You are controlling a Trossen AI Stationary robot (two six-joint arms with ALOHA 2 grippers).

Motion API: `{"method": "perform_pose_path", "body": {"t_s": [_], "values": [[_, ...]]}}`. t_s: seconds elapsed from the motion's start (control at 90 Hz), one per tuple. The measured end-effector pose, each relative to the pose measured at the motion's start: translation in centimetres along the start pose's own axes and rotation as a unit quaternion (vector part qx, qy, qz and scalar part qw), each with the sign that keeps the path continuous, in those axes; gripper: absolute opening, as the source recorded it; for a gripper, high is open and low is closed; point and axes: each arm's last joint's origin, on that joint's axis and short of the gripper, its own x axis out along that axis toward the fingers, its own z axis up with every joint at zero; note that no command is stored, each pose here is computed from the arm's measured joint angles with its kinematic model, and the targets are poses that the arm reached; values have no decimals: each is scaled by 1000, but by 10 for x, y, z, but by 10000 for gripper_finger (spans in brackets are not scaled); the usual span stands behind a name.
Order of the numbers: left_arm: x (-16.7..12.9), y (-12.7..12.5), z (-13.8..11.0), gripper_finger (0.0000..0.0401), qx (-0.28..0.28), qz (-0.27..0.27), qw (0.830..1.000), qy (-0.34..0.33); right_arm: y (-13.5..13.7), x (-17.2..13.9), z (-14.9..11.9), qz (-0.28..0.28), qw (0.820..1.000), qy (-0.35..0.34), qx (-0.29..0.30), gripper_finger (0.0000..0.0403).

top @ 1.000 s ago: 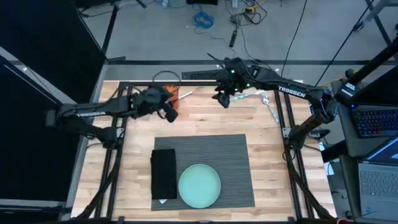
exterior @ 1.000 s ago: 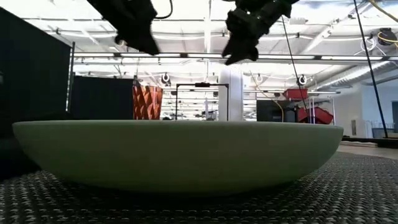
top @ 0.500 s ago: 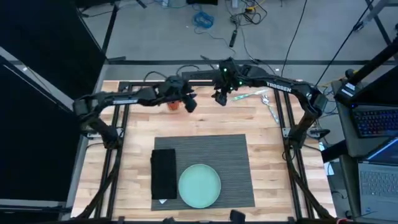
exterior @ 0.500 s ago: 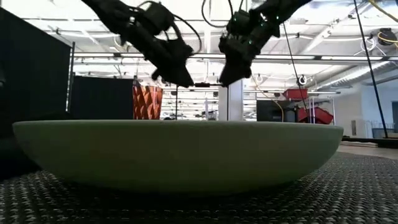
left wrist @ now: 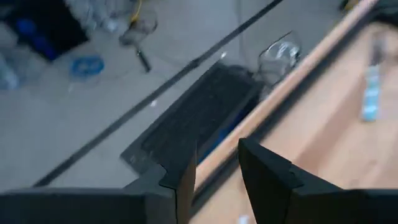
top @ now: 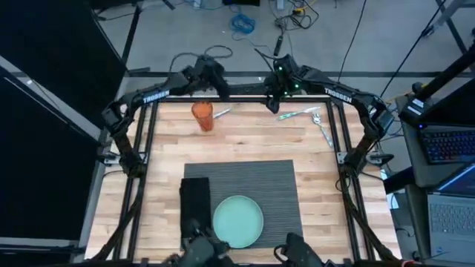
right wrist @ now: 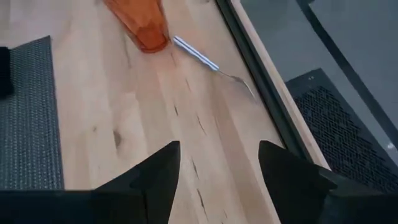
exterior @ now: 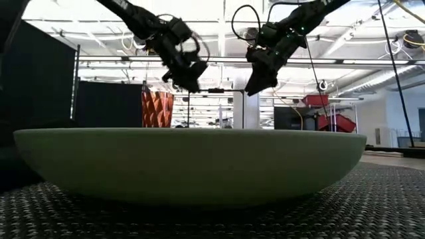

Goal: Set table place
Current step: Put the white fork on the black table napkin

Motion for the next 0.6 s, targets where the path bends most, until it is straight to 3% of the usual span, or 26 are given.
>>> {"method": "perform_pose_path", "body": {"t_s": [0.178,0.356,0.6], "values": [[-4,32,0,108,-26,17,999,21,0,0,-1,1,1000,4,-8,203],[8,59,-8,108,-86,-34,994,52,0,0,-1,1,1000,5,-13,203],[35,62,-28,108,-69,-39,989,126,0,0,0,0,1000,0,-10,203]]}}
